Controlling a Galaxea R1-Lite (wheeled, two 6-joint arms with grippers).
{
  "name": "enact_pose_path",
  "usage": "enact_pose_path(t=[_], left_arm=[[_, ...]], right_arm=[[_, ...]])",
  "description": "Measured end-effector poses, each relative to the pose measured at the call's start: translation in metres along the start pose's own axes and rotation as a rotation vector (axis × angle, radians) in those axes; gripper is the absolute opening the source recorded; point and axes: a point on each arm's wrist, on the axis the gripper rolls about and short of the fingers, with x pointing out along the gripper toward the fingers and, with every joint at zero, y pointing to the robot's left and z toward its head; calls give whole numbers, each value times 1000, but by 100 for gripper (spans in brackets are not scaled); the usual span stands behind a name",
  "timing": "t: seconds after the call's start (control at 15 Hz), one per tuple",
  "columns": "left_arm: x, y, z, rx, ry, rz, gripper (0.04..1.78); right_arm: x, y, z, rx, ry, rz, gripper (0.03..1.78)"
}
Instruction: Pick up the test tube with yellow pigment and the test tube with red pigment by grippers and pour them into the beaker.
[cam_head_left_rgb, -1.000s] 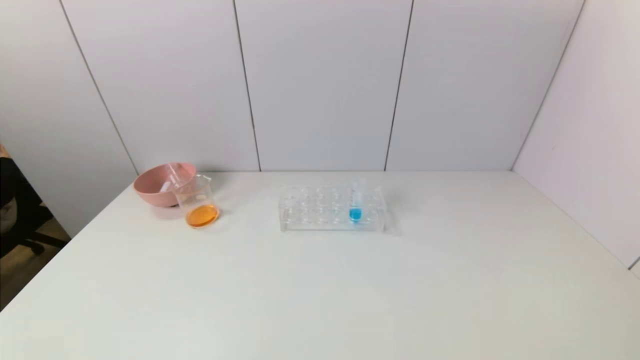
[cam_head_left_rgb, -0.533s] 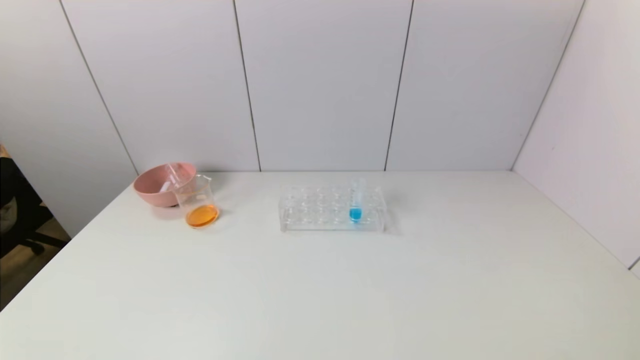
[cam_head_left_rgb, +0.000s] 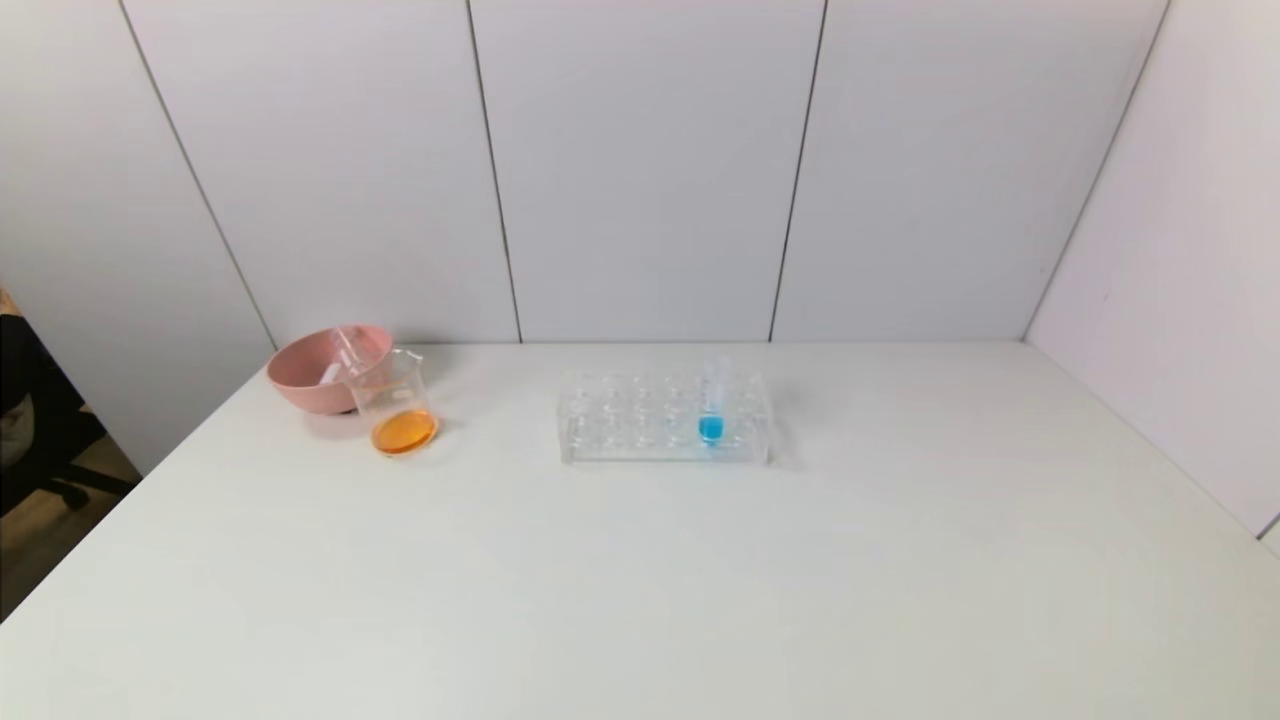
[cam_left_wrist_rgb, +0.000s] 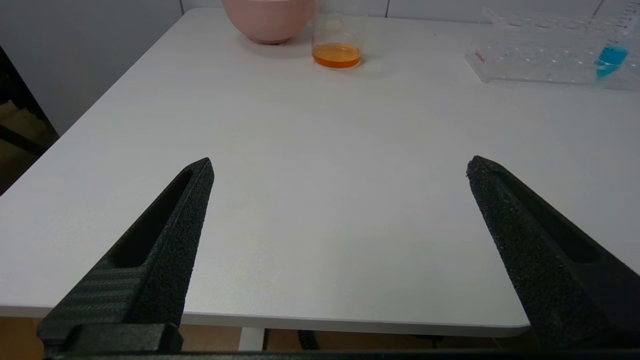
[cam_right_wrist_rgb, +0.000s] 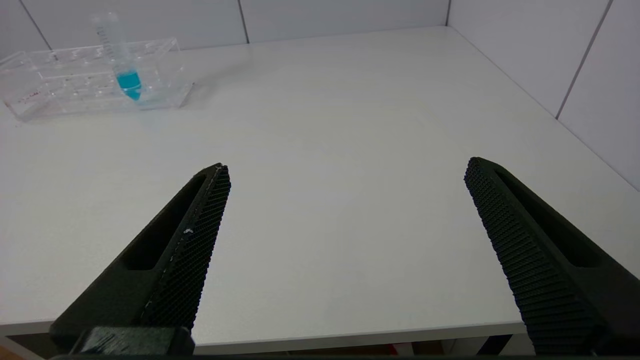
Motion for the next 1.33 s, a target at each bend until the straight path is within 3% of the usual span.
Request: enact_pose_path(t=[1.33], left_arm=[[0,0,0,0,0,1,176]], right_arm=[[0,0,0,-1,0,0,171]])
